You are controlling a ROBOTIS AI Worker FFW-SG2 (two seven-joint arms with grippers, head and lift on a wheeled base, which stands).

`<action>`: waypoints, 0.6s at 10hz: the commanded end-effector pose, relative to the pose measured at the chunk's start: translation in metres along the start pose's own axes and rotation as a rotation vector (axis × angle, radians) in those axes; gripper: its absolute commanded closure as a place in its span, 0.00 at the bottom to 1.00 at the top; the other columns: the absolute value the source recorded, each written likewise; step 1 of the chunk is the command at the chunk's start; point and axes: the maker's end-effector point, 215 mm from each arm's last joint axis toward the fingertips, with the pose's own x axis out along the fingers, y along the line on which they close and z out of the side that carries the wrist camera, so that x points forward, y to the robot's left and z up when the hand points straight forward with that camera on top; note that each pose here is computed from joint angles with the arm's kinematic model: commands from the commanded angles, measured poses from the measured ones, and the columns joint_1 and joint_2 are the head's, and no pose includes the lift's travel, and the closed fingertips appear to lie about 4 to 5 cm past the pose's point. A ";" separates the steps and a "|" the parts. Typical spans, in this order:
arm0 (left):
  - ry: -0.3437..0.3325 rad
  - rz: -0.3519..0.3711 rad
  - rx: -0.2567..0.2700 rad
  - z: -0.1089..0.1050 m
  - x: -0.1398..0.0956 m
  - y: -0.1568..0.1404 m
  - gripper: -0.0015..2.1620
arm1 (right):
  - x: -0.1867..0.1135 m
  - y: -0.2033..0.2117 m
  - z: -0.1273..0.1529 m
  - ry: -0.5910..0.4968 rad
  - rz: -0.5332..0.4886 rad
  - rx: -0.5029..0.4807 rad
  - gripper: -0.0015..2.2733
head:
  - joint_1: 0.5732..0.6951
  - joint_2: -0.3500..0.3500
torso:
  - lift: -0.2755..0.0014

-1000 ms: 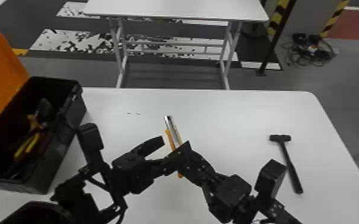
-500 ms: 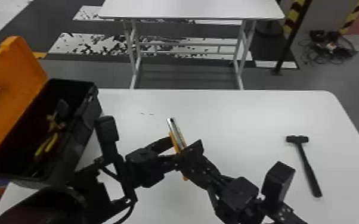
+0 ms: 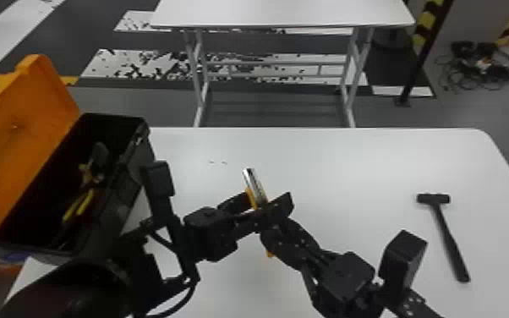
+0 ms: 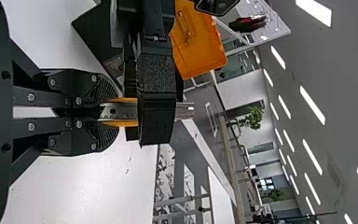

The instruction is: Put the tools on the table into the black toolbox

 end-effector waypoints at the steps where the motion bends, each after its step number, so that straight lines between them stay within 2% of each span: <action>1: 0.001 -0.006 0.008 0.004 0.001 0.002 0.43 | 0.000 -0.001 -0.001 0.003 -0.002 0.002 0.97 | 1.00 0.58 | 0.72; 3: 0.048 -0.018 0.007 -0.004 0.001 0.003 0.86 | 0.000 -0.003 -0.001 0.005 -0.005 0.002 0.97 | 1.00 0.58 | 0.72; 4: 0.057 -0.024 0.015 -0.006 0.001 0.002 0.98 | 0.000 -0.004 -0.001 0.004 -0.007 0.003 0.97 | 1.00 0.57 | 0.72; 5: 0.064 -0.033 0.015 -0.007 0.001 0.001 0.98 | 0.000 -0.006 0.000 -0.002 -0.021 0.009 0.82 | 1.00 0.57 | 0.72; 6: 0.060 -0.033 0.013 -0.005 0.000 0.002 0.98 | -0.002 -0.008 0.003 -0.019 -0.033 0.014 0.28 | 1.00 0.57 | 0.72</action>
